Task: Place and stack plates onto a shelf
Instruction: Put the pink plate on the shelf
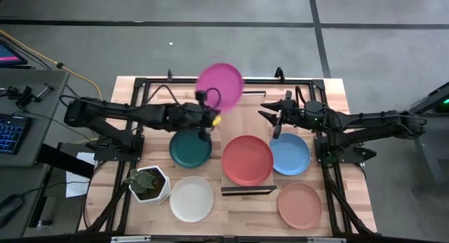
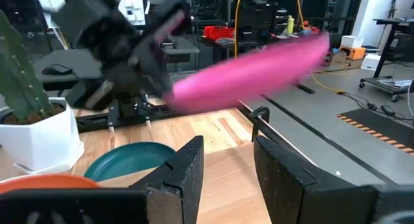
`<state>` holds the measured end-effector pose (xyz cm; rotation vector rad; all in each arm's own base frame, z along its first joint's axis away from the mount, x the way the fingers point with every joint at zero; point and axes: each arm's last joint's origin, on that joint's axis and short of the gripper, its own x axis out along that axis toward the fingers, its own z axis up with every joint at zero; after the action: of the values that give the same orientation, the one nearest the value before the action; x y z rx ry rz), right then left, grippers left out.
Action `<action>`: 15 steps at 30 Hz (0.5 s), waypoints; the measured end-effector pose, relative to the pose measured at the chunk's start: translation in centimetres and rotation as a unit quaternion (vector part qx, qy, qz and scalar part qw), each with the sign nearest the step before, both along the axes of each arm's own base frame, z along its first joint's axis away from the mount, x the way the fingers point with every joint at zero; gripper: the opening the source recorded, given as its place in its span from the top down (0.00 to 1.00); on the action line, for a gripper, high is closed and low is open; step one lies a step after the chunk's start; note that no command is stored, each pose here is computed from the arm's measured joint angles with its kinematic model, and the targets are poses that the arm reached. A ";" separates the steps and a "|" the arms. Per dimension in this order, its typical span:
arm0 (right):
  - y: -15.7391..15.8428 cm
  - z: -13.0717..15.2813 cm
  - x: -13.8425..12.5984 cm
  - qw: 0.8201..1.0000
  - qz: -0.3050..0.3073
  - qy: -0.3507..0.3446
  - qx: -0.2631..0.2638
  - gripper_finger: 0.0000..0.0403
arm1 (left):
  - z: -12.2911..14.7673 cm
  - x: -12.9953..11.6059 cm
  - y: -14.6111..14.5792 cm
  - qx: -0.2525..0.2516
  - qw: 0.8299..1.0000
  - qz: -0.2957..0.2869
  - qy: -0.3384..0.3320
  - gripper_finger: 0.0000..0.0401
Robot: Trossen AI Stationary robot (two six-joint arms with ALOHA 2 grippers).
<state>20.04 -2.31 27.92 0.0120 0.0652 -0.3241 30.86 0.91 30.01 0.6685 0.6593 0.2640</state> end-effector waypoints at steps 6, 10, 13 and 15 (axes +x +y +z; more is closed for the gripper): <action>0.4 0.2 -0.2 1.000 0.011 -0.001 -0.016 0.69 | -2.3 1.5 -0.4 -0.022 0.995 -0.083 0.047 1.00; 0.6 0.5 -0.4 1.000 0.017 -0.006 -0.022 0.69 | -2.5 1.8 -0.6 -0.015 0.992 -0.114 0.050 1.00; 0.6 0.6 -0.6 1.000 0.017 -0.012 -0.022 0.69 | -2.5 1.9 -0.8 -0.023 0.989 -0.140 0.049 1.00; 0.7 0.7 -0.6 1.000 0.017 -0.012 -0.022 0.69 | -2.5 1.9 -0.9 -0.031 0.986 -0.153 0.050 1.00</action>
<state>19.41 -1.66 28.59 -0.0295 0.0347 -0.2918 32.74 0.02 27.50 0.7154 0.6476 -0.0759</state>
